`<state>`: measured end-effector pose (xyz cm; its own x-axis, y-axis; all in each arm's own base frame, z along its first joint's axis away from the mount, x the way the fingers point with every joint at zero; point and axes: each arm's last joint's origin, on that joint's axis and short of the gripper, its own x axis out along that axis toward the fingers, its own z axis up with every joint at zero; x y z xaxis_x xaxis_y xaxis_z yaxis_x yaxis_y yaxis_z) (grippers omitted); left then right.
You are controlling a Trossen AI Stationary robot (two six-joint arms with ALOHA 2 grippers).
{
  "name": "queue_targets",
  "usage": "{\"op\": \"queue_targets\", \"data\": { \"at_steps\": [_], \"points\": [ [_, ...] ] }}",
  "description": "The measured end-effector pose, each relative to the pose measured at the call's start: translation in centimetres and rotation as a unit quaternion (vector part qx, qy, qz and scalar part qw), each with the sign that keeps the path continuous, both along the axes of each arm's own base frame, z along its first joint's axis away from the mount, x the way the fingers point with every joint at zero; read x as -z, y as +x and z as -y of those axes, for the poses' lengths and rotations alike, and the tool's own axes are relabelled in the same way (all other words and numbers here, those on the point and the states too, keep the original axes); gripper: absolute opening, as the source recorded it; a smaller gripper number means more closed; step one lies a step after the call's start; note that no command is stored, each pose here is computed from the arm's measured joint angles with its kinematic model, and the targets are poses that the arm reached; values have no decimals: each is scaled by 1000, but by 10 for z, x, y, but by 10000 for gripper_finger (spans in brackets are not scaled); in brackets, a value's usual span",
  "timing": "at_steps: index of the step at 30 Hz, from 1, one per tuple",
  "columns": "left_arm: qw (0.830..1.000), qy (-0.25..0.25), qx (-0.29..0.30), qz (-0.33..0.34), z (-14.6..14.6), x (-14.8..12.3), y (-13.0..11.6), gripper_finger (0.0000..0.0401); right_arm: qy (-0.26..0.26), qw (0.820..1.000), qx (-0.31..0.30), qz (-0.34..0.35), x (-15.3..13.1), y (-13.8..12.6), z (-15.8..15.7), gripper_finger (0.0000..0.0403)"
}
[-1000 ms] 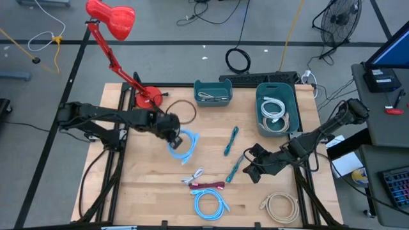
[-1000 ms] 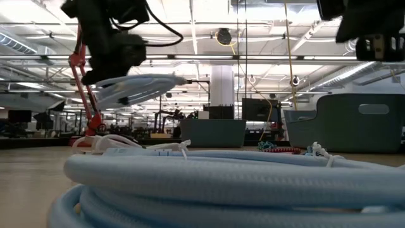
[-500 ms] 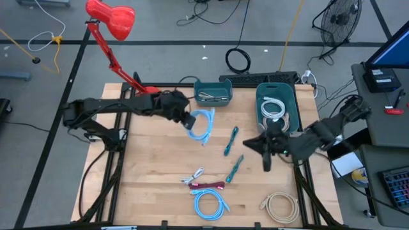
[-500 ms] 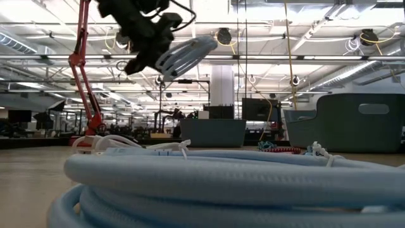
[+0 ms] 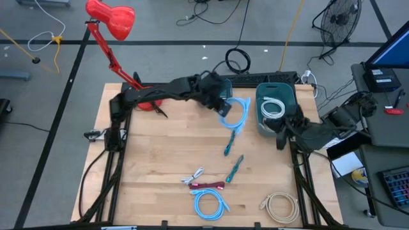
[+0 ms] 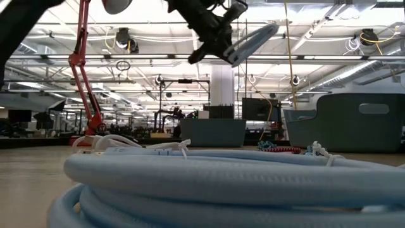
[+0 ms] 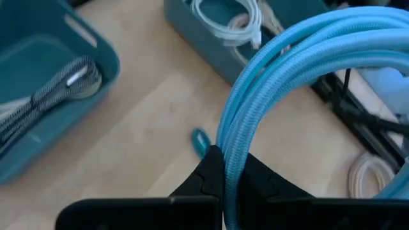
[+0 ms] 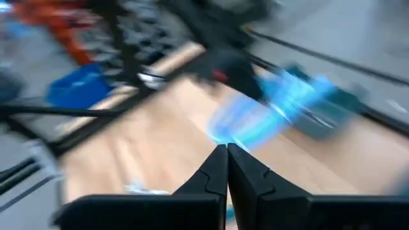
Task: Pick & Place USB Port
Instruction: Put the left blue HDMI cable into the right blue bin
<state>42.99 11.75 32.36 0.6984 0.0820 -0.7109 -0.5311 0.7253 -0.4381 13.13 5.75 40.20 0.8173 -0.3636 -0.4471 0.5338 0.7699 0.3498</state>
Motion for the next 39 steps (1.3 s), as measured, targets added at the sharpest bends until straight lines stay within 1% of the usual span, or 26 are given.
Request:
{"op": "queue_targets", "data": {
  "at_steps": [1, 3, 5, 8, 11, 14, 17, 20, 23, 25, 28, 32, 35, 39],
  "points": [
    [1000, 5, -6, -3, -2, -2, 3, 12, 12, 999, 25, -18, 5, -4, 5, 0],
    [1000, 17, -19, -4, -4, -8, 6, 12, 14, 997, 56, -58, 13, -11, 11, 0],
    [999, 32, -29, -3, -6, -14, 6, 12, 5, 994, 69, -81, 16, -15, 15, 4],
    [998, 50, -44, -3, -5, -15, 7, 12, -5, 993, 78, -91, 16, -13, 20, 30],
    [996, 65, -56, -10, 1, -14, 10, 12, -16, 991, 109, -79, 16, -6, 27, 74],
    [994, 84, -69, -11, 12, -14, 12, 12, -6, 987, 154, -54, 18, 3, 37, 128],
    [989, 113, -90, -16, 20, -15, 14, 12, 3, 986, 157, -54, 21, 14, 47, 179],
    [982, 137, -126, -18, 26, -16, 14, 12, 26, 986, 156, -49, 29, 28, 58, 222],
    [974, 165, -155, -20, 32, -17, 14, 12, 36, 987, 153, -42, 39, 42, 67, 257],
    [970, 182, -160, -22, 35, -19, 14, 12, 32, 987, 153, -34, 46, 52, 72, 273],
    [966, 211, -151, -22, 41, -25, 15, 12, 17, 988, 152, -12, 50, 66, 78, 285],
    [953, 261, -149, -42, 48, -34, 12, 12, 9, 987, 158, 2, 52, 82, 84, 285],
    [949, 280, -135, -47, 50, -43, 9, 12, 9, 987, 163, 5, 55, 90, 86, 274],
    [938, 309, -135, -83, 49, -45, 3, 12, 17, 985, 173, 2, 60, 97, 89, 239]
  ]
}}
